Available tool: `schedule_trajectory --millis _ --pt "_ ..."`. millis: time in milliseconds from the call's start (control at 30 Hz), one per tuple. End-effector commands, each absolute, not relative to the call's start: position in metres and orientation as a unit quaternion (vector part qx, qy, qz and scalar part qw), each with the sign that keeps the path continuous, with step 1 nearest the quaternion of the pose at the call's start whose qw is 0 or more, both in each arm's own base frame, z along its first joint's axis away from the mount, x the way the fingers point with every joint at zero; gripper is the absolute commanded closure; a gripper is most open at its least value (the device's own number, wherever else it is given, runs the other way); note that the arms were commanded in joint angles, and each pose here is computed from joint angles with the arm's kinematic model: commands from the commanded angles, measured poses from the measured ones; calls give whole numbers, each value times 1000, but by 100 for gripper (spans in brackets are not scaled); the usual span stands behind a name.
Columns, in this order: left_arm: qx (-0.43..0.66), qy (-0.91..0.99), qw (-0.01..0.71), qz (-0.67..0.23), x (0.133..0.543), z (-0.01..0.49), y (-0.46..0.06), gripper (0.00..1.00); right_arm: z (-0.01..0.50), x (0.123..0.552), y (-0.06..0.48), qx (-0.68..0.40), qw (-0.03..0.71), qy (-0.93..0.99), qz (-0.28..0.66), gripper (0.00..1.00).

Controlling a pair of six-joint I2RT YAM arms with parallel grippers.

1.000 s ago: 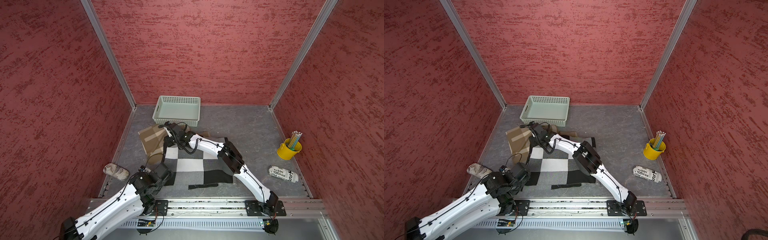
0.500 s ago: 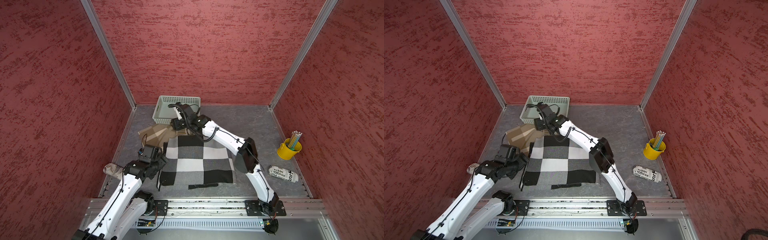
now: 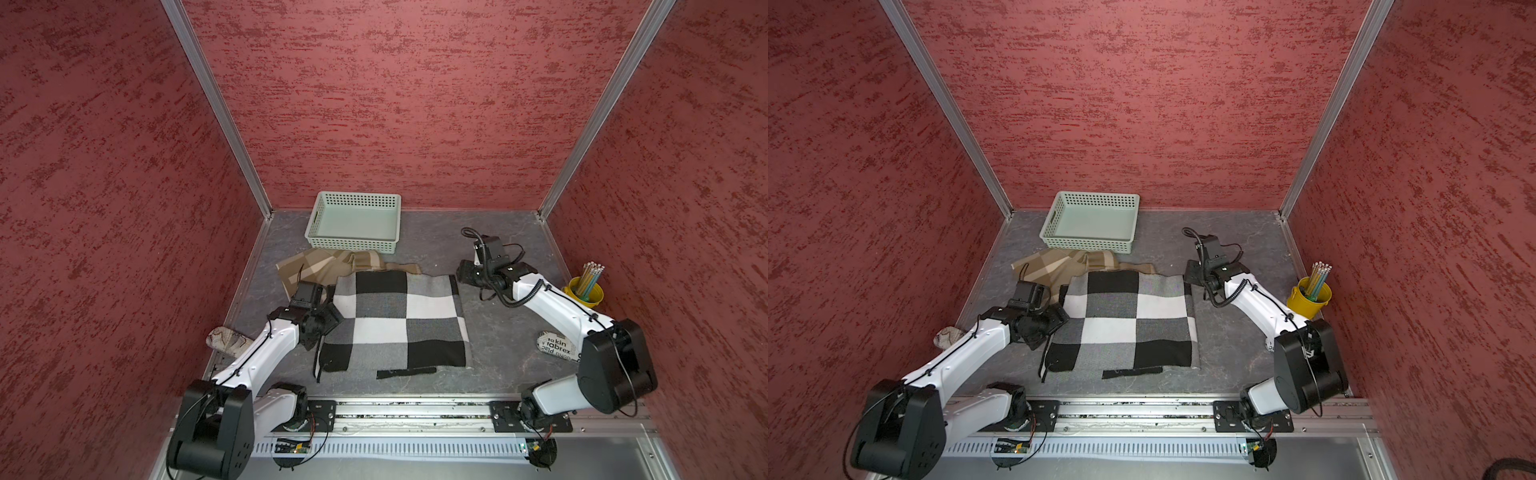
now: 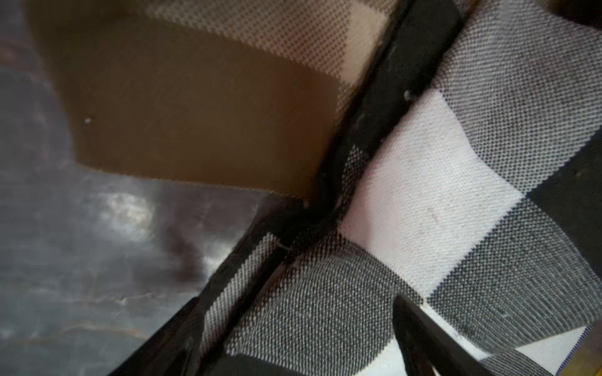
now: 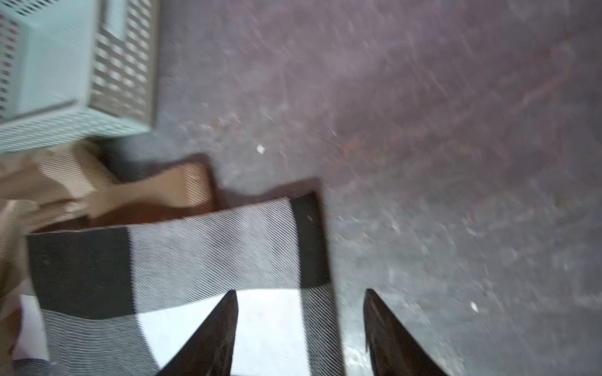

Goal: Roll up the scarf and place it into the basket
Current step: Fold the scarf at the center of the board, then adjust the scarf at the center of the board.

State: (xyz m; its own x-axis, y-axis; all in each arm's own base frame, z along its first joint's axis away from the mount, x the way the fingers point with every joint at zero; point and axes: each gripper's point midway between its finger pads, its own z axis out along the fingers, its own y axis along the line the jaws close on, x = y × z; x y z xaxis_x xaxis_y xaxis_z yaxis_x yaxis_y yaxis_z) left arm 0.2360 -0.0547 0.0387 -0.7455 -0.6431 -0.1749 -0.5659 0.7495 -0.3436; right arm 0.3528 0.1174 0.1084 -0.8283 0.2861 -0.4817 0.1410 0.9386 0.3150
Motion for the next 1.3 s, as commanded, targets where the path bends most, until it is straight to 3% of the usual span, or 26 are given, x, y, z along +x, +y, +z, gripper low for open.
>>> schedule_trajectory --millis 0,200,300,500,633,700,867,900,967,1000,1267 --pt "-307 924 170 -153 258 40 -57 8 111 355 126 127 282 931 192 38" --pt "-295 931 150 -153 259 23 -60 6 76 363 140 130 243 934 227 39" --pt "-292 930 145 -170 262 15 -67 14 60 368 148 131 230 932 246 40" --pt "-286 931 117 -193 254 4 -85 39 34 366 154 134 202 937 252 44" --pt "-296 930 127 -179 251 7 -81 66 29 365 156 135 202 934 261 52" --pt "-298 929 141 -169 255 13 -75 74 26 366 158 135 202 933 267 54" --pt "-285 924 191 -166 271 43 -71 95 21 373 167 132 196 928 288 72" --pt "-278 924 205 -166 274 52 -72 99 22 375 167 132 196 928 288 80" --pt "-267 921 232 -165 279 71 -73 100 28 376 164 133 201 930 276 97" --pt "-257 919 250 -165 282 85 -75 100 36 376 159 135 212 931 266 100" --pt "-193 888 374 -187 296 179 -96 100 108 364 99 159 299 932 130 100"
